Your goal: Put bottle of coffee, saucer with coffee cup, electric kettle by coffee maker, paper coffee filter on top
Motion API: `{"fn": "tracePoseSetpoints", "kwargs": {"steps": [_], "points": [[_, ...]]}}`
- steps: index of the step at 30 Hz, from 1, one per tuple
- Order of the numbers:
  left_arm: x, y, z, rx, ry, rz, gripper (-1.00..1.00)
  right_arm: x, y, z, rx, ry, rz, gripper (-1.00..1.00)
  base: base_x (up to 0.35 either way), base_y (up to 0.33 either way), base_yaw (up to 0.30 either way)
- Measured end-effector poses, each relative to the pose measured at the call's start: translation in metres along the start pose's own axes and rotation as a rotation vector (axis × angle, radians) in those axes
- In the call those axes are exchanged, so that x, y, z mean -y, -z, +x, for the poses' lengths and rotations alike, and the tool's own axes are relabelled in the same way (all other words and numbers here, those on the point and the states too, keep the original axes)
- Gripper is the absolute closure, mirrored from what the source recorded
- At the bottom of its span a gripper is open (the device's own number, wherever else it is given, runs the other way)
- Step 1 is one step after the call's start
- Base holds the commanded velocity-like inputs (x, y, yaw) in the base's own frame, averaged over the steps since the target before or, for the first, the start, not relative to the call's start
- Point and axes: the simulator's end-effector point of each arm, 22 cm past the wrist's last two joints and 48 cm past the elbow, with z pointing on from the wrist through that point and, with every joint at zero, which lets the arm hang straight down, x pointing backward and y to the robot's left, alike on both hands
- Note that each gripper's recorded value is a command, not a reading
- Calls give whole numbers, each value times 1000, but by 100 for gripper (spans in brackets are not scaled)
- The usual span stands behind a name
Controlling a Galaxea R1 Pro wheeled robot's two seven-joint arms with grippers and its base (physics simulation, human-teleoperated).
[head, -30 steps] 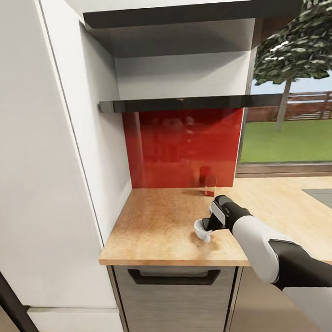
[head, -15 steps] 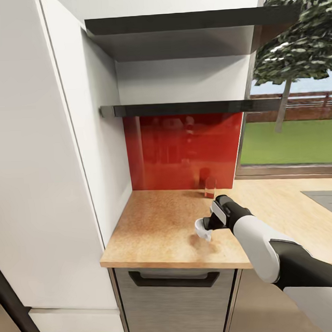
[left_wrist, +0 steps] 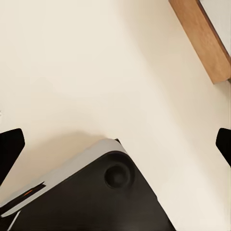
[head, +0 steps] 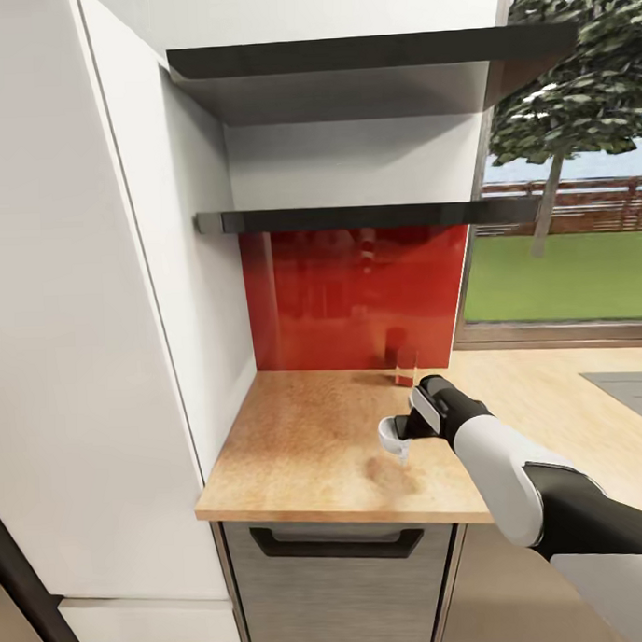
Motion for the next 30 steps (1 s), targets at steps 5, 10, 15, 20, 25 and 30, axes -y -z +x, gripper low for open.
{"fn": "tracePoseSetpoints", "kwargs": {"steps": [5, 10, 15, 20, 25, 30], "points": [[0, 5, -3, 0, -1, 1, -100, 0, 5, -6, 20, -1, -1, 100, 0, 0, 0], [0, 10, -5, 1, -3, 2, -100, 1, 11, -12, 41, -3, -1, 100, 0, 0, 0], [-1, 14, -8, 2, -3, 1, -100, 1, 16, -16, 52, -4, -2, 100, 0, 0, 0], [-2, 19, -10, 2, 0, -2, -100, -3, 21, -15, 45, 6, -2, 100, 0, 0, 0], [-3, 24, -12, 3, 4, -5, -100, -3, 26, -17, 48, 9, 0, 100, 0, 0, 0], [-5, 28, -14, 4, 7, -8, -100, -2, 31, -18, 48, 9, 1, 100, 0, 0, 0]]}}
